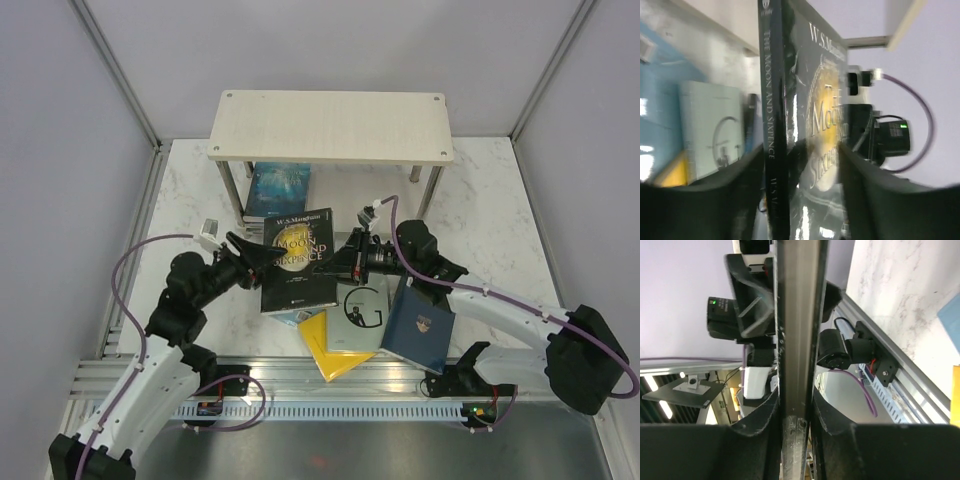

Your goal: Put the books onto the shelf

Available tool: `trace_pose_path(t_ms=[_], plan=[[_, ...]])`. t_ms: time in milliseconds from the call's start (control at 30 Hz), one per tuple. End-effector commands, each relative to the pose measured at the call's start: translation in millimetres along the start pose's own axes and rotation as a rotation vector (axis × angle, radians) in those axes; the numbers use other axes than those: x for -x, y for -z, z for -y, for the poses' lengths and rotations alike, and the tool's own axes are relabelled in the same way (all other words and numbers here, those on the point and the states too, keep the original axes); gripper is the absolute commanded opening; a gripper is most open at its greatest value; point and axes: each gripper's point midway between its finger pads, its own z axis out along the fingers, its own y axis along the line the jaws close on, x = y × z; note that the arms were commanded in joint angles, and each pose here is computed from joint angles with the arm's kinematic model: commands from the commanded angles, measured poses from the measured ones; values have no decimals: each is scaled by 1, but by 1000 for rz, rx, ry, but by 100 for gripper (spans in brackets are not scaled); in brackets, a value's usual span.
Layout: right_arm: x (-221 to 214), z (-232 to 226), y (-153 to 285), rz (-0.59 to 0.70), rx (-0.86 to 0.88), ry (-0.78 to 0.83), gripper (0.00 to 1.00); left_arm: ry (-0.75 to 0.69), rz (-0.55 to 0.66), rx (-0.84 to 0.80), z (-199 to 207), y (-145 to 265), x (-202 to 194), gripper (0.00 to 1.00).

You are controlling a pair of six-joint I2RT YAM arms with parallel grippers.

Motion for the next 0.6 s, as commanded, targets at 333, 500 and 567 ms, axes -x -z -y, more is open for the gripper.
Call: trace_pose_path(t_ms=[333,500,567], plan=[[82,-61,-26,146,91,168,0,-286,101,217,2,38,22,100],[108,-58,-42,183,97,166,0,-303,113,243,2,51,20,100],[124,-51,-49,207,95,154,0,-314,117,246,3,55,20,100]])
